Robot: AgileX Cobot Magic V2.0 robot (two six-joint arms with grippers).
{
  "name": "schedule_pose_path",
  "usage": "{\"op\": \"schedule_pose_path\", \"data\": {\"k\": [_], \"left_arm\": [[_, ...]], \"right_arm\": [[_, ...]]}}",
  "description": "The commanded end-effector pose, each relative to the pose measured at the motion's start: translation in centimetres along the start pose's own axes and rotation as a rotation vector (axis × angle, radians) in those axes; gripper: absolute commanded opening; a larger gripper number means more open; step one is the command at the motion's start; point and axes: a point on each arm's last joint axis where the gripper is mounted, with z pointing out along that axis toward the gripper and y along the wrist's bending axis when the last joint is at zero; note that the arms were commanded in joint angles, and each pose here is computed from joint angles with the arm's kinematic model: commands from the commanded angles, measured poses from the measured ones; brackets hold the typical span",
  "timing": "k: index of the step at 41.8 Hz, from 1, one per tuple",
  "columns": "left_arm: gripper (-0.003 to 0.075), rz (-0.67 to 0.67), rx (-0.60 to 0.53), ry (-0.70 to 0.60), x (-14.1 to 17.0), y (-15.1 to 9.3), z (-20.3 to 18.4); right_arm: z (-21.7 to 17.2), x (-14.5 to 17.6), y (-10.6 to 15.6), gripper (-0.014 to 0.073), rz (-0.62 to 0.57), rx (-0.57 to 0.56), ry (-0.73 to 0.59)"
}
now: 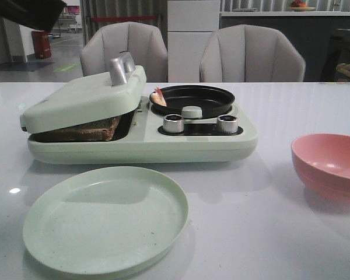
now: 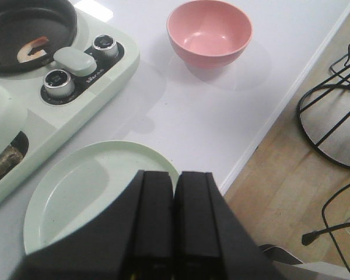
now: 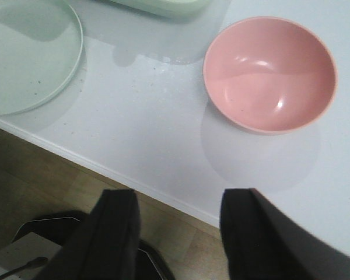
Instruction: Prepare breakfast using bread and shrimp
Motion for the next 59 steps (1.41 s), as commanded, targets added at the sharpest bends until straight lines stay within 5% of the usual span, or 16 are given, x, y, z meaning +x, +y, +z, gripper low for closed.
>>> {"op": "schedule_pose_path", "data": {"k": [1,9,37,49,59], "left_arm": [[0.0102,-0.09,-0.084,-0.113,-1.4,0.9,-1.0],[0.0102,-0.149,-0.178,-0.097,-0.9,2.4,-1.2],[0.0102,-0.147,-0.19,-0.115,-0.8,2.4,-1.9],[0.0102,-0.15,-0.609,-0.294,4.6,4.0,-9.1],[0.0102,-0.113,-0.845,-0.376,11.9,2.6,-9.5]], "right_arm": [[-0.7,-0.8,-0.1,0.0305,-0.012,0.009,-0.096],[-0.7,-0.9,-0.1,0.0031,-0.012,0.008,-0.103],[-0.7,-1.1,-0.1,0.0046,-0.01,0.005,-0.125],[-0.7,-1.1,-0.1,0.0046,-0.01,0.004,-0.125],[-0.7,-1.1,-0.1,0.0046,-0.01,0.004,-0.125]]}}
